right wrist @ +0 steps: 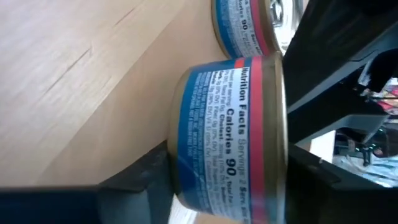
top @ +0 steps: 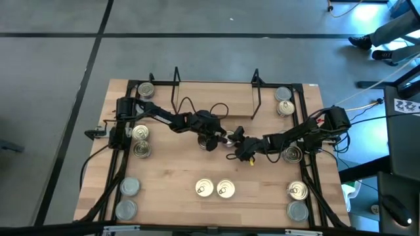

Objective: Stack canned seafood by type on shelf
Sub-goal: Put the blue and pink tuna can on the shelf

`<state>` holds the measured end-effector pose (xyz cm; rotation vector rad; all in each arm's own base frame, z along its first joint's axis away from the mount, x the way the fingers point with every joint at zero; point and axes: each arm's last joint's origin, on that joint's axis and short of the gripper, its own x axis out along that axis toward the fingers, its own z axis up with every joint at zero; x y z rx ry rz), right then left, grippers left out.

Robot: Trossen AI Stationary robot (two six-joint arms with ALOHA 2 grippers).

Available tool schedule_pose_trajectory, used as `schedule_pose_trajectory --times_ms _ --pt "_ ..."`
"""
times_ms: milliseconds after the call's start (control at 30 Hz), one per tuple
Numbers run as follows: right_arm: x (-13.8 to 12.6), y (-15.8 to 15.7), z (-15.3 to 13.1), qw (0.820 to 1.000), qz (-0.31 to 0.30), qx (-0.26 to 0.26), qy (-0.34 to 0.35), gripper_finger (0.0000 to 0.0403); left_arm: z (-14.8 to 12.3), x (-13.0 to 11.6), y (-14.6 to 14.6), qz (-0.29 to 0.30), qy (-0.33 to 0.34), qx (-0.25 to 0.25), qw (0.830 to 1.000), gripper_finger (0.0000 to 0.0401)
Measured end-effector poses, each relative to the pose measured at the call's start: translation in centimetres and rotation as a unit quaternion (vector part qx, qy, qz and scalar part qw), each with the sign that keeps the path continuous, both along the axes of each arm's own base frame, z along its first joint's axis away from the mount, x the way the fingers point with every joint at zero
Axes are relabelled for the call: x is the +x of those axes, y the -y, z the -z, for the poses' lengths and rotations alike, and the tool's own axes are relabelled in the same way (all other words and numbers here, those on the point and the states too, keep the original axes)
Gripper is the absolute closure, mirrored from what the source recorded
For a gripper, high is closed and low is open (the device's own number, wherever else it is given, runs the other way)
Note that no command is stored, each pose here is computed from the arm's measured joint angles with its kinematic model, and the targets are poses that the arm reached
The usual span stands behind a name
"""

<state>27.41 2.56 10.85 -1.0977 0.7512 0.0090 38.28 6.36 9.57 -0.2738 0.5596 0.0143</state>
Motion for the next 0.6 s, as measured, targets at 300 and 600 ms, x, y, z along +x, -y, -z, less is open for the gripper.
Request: schedule_pose_trajectory --times_ms 300,600 --pt "-0.2 -1.8 -0.3 1.000 0.013 0.009 0.020 0.0202 -2.3 -0.5 0.2 -0.002 -0.001 0.000 1.000 0.0187" --pt "-1.5 -3.5 -3.5 0.996 0.039 0.013 0.076 0.0204 -8.3 -3.4 2.0 -0.031 -0.064 0.083 0.994 0.0187"
